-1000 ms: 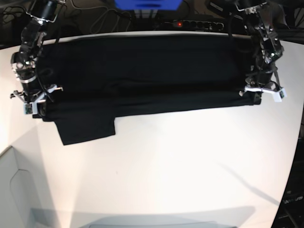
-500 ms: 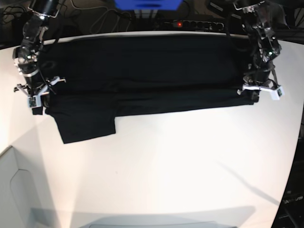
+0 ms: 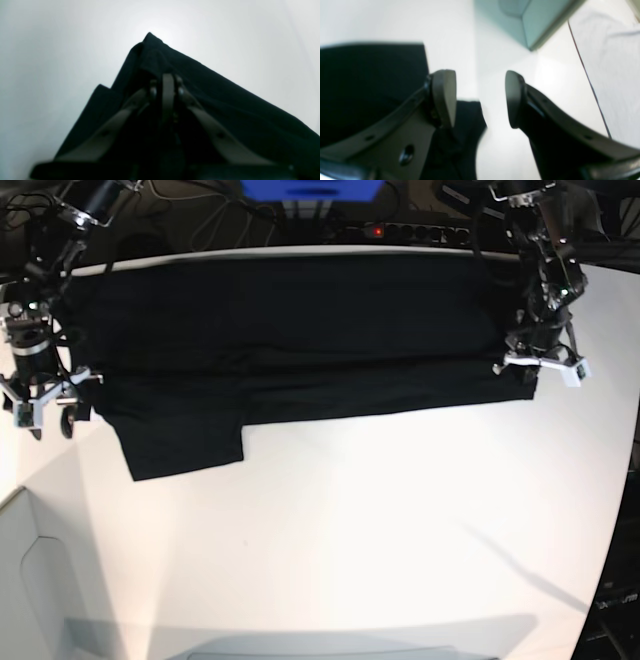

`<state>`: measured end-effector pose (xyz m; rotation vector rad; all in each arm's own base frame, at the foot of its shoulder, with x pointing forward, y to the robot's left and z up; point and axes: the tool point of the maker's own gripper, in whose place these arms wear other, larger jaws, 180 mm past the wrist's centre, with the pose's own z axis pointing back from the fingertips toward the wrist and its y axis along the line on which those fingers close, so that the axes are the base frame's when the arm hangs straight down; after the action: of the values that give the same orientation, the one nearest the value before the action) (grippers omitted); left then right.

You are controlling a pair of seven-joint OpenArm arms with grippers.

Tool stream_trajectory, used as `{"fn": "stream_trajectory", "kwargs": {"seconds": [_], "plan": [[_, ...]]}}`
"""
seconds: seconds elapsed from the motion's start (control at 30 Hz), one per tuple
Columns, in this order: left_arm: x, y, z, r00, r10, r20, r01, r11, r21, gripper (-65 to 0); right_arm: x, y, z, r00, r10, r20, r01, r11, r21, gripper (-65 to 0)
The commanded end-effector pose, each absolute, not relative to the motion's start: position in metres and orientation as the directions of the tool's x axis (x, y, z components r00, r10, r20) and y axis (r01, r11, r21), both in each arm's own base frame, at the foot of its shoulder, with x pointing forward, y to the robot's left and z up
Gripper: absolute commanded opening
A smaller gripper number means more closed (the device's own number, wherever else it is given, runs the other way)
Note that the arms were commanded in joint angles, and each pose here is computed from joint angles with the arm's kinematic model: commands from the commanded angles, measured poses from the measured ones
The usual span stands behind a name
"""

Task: Fold the T-shirt properly
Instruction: 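Regrasp the hanging sleeve with the right gripper and fold it inward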

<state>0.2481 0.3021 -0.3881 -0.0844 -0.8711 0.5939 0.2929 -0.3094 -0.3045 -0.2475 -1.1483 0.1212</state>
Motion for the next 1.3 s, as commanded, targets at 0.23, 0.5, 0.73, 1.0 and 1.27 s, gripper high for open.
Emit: {"fn": "stream_trajectory", "kwargs": {"seconds": [0.23,0.5,0.73,1.0,1.27], "plan": [[0.258,0.314,-0.370,0.452,0.494,0.742,-0.445,0.846,-0.292,-65.0,0.307,-0.255,-0.339,0.499,0.259,0.827,-0.147,0.966,-0.214,-33.1],[0.256,0.312,-0.373,0.461,0.494,0.737,-0.443,0.848,-0.291,-65.0,0.327,-0.245,-0.364,0.549,0.220,0.806,-0.170,0.974,-0.150,-28.5],[0.255,0.311,-0.375,0.468,0.496,0.732,-0.443,0.848,-0.291,-65.0,0.353,-0.249,-0.371,0.570,0.174,0.803,-0.153,0.983,-0.104,-27.2],[0.254,0.310,-0.376,0.470,0.499,0.728,-0.444,0.846,-0.293,-65.0,0.359,-0.254,-0.400,0.655,0.126,0.745,-0.140,0.989,-0.044,-27.4],[0.254,0.309,-0.376,0.469,0.500,0.728,-0.445,0.846,-0.294,-65.0,0.356,-0.251,-0.408,0.668,0.114,0.735,-0.140,0.990,-0.027,-51.8]]}}
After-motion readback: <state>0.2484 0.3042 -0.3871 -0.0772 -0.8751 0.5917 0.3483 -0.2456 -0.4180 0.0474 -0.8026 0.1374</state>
